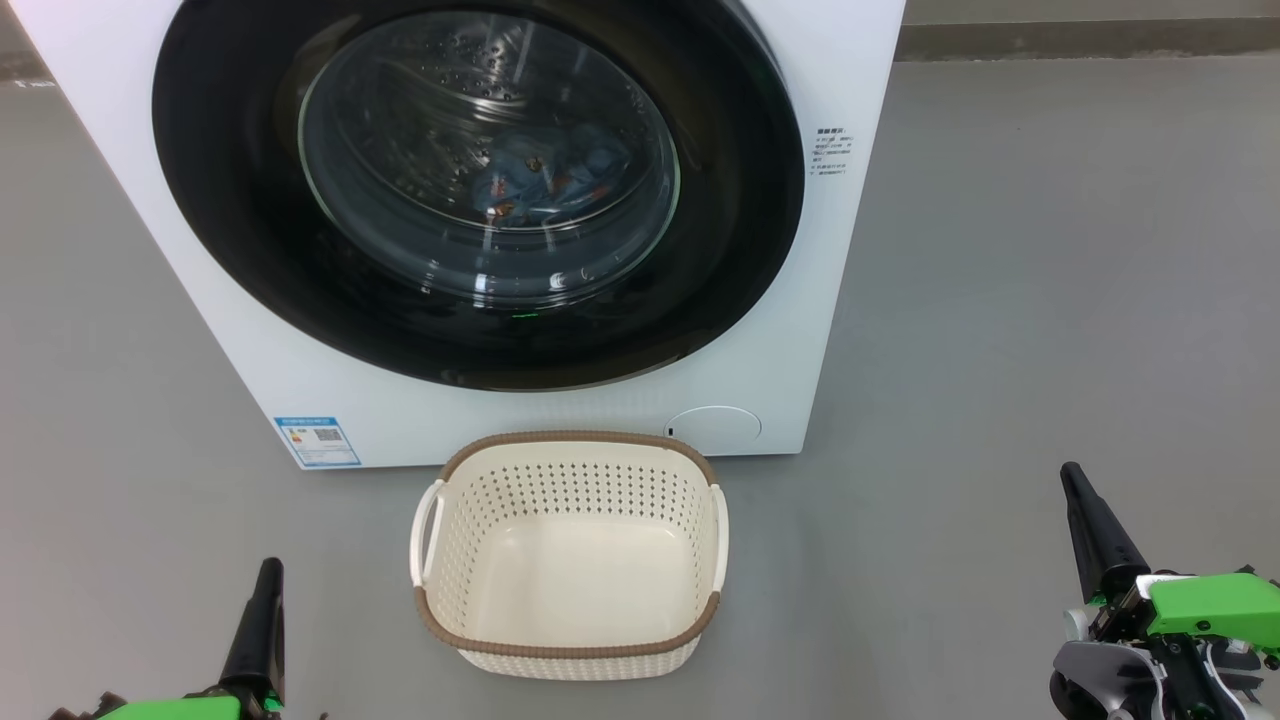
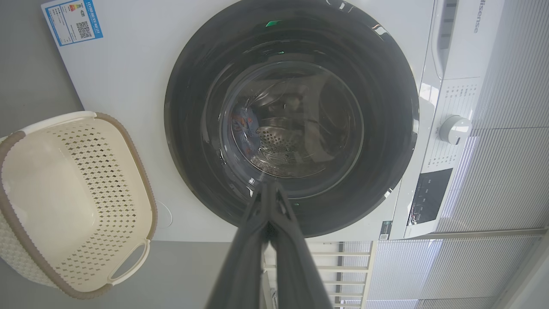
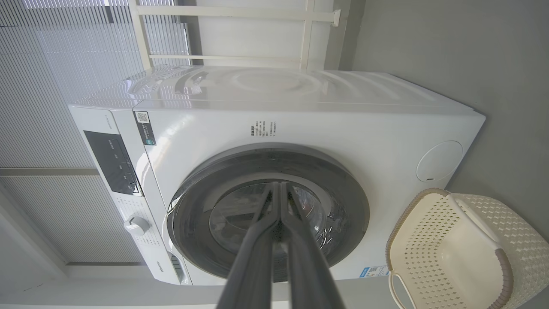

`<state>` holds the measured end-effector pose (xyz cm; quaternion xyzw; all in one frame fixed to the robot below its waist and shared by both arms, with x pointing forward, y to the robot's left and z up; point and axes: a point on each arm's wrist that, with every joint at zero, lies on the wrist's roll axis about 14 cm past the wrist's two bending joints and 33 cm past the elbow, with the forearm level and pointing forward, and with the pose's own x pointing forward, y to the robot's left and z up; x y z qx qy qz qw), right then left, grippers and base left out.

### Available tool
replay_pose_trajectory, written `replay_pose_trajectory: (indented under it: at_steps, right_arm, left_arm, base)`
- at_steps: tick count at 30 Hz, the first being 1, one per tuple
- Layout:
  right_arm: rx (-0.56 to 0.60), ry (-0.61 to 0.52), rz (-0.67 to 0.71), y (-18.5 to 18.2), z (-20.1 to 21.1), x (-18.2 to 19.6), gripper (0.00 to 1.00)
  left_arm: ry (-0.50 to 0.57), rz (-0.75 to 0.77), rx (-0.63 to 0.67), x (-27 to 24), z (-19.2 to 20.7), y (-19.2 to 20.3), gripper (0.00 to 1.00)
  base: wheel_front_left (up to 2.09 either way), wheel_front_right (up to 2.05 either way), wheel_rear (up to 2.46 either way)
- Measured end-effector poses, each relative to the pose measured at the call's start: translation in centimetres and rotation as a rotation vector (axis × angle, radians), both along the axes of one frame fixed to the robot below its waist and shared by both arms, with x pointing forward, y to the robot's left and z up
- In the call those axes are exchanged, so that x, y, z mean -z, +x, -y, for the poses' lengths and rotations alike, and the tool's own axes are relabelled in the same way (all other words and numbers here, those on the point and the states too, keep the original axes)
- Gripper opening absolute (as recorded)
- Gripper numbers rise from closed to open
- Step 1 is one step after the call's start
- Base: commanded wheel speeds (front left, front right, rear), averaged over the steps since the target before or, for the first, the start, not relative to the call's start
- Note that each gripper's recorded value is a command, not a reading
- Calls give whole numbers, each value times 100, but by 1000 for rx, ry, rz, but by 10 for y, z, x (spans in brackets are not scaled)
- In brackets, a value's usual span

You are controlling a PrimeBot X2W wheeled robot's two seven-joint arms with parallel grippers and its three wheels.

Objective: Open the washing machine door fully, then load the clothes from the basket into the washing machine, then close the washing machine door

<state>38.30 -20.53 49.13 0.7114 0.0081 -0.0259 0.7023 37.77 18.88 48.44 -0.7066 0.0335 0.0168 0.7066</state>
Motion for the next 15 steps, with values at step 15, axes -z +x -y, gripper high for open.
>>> replay_pose_trajectory:
  at_steps: [15]
  right_arm:
    - [0, 1, 0, 0, 0, 0, 0]
  left_arm:
    - [0, 0, 0, 0, 0, 0, 0]
  base:
    - [0, 0, 0]
